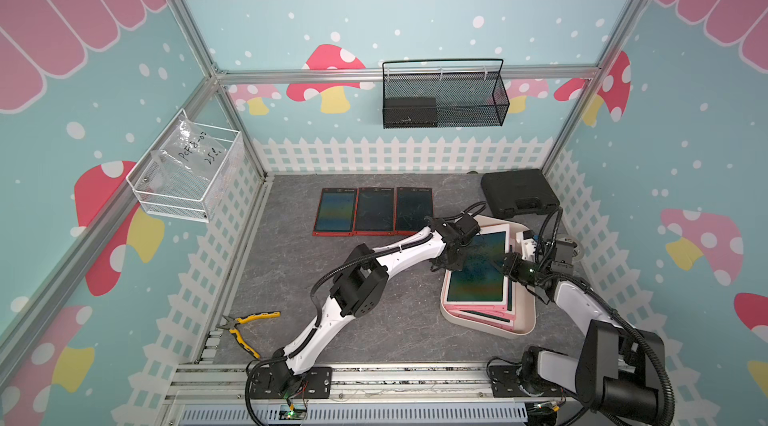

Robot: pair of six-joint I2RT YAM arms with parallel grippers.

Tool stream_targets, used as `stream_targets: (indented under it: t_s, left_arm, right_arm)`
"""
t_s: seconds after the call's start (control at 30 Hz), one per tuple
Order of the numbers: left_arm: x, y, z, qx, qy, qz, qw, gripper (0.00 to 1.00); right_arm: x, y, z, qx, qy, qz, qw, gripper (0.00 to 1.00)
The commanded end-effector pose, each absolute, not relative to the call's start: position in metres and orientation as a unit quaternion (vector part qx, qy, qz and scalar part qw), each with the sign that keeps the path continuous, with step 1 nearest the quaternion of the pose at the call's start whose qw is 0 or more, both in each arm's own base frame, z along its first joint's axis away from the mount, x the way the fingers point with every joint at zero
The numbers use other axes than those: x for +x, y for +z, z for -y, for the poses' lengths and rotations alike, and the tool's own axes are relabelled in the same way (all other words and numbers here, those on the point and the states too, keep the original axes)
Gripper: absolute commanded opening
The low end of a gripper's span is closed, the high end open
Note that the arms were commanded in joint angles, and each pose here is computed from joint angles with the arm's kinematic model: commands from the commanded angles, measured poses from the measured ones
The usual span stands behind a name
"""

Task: Take out the writing tablet from the storage box
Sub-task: Pick up the writing tablet from the storage box.

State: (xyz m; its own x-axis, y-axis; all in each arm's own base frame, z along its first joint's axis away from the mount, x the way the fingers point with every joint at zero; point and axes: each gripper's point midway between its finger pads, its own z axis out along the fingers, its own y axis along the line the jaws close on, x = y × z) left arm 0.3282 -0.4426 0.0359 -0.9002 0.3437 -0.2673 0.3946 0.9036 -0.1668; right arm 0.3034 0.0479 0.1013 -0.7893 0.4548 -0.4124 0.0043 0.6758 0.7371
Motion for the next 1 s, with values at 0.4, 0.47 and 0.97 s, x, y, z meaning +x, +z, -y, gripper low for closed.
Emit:
stream_targets:
  t_s: [0.4,0.47,0.97]
  left_arm:
    - [0.3,0.047,0.494,0.17,-0.222,-0.956,0.087,0.23]
    - [0.297,0.048,0.499,0.172,-0.224,-0.955,0.088,0.23]
    - [0.339,0.146,0.47,0.165,-0.247,-0.931,0.212,0.41]
  right_arm:
    - [0.34,0.136,0.016,0.161,0.282,-0.88,0.346,0.06]
    - [0.341,0.143,0.02,0.161,0.273,-0.88,0.352,0.05]
    - [0.352,0.187,0.031,0.166,0.26,-0.863,0.4,0.0]
